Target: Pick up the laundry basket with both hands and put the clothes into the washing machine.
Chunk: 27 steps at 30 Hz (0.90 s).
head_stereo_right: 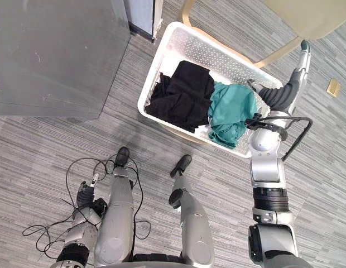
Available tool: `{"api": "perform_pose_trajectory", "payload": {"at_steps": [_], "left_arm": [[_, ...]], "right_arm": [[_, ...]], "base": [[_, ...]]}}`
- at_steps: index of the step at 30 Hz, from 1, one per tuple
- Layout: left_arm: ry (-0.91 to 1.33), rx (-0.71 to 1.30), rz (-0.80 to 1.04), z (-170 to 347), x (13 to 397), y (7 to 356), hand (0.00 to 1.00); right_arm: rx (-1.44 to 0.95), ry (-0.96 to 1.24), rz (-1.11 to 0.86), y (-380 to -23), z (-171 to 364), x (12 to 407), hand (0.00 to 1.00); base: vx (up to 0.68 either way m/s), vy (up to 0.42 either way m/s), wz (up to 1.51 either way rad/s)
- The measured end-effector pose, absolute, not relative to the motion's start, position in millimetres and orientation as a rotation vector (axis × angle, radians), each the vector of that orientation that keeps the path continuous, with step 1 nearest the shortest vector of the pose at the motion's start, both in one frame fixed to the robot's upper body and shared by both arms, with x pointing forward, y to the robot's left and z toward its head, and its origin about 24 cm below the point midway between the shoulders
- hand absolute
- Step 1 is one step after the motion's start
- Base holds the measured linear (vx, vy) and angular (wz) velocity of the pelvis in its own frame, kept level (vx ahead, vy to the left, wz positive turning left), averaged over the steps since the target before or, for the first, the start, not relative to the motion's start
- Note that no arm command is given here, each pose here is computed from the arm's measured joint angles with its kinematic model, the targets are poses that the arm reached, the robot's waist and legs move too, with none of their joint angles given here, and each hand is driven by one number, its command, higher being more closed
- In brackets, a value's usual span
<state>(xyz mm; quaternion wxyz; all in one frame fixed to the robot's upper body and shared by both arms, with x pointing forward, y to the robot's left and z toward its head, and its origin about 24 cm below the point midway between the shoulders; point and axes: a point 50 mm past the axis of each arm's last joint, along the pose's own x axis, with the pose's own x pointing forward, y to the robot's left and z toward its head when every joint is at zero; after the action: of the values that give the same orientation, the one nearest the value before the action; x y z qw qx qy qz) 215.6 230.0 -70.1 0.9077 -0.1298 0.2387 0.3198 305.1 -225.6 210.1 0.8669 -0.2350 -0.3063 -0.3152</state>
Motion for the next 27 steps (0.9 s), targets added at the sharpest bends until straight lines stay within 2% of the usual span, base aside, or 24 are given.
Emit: {"api": "perform_pose_trajectory", "payload": {"at_steps": [11, 20, 27], "left_arm": [[0.494, -0.199, 0.639, -68.3, 216.2, 235.0, 0.00], [0.510, -0.167, 0.620, -70.5, 215.3, 235.4, 0.00], [0.509, -0.161, 0.622, -70.3, 215.0, 237.1, 0.00]], "right_arm": [[-0.770, -0.804, -0.254, -133.0, 190.1, 293.9, 0.00], [-0.976, -0.828, -0.019, -98.5, 166.5, 289.1, 0.00], [-1.095, -0.772, 0.073, -89.0, 151.5, 305.0, 0.00]], "base": [[-0.02, 0.046, 0.03], [-0.01, 0.042, 0.07], [0.00, 0.033, 0.07]]}}
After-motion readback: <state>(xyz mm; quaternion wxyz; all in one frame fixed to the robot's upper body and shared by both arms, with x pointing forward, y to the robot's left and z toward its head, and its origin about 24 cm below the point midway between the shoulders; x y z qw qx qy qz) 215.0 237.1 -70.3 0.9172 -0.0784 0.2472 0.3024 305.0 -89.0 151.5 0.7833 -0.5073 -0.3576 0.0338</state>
